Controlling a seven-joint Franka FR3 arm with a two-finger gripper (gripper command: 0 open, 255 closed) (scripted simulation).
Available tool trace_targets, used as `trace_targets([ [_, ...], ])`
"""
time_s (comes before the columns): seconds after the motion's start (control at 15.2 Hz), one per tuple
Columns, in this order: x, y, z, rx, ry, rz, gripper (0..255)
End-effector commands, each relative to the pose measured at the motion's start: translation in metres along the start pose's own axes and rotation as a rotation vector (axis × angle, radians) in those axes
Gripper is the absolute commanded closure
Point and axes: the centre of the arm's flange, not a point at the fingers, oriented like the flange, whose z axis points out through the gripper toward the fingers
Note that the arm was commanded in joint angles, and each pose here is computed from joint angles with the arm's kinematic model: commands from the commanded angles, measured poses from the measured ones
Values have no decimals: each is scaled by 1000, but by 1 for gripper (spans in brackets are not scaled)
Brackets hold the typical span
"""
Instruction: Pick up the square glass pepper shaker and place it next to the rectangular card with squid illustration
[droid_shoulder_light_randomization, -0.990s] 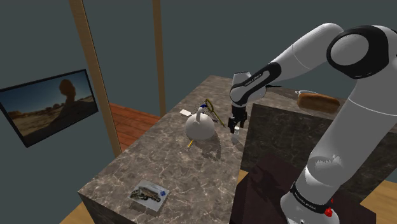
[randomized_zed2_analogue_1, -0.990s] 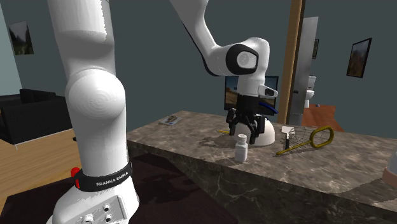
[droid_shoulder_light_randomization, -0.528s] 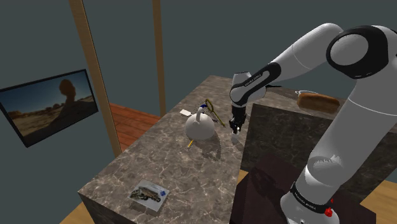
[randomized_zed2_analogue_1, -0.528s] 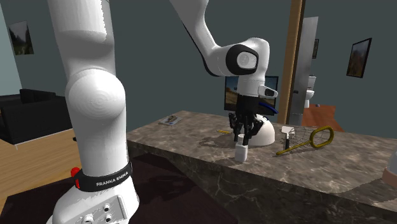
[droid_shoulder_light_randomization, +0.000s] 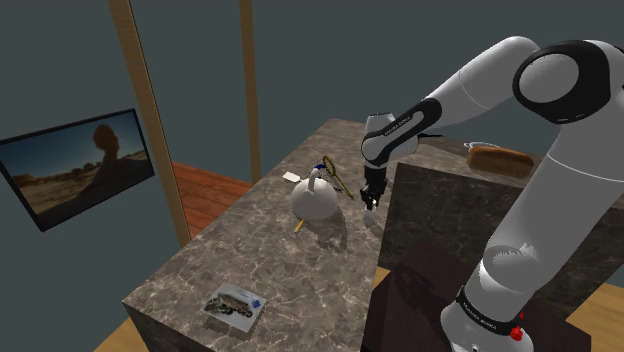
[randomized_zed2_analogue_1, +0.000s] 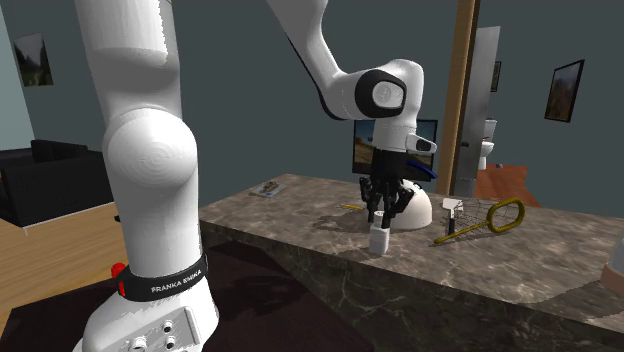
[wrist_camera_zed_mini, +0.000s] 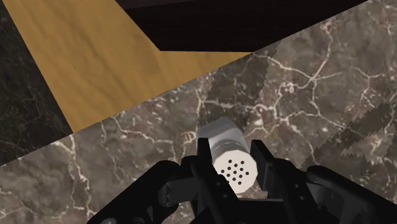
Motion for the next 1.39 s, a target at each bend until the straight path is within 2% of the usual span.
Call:
trace_targets([
  [0.0,-1,0,-5,0,0,0,255],
  [1.32,-16,-1,-110,0,0,0,255],
])
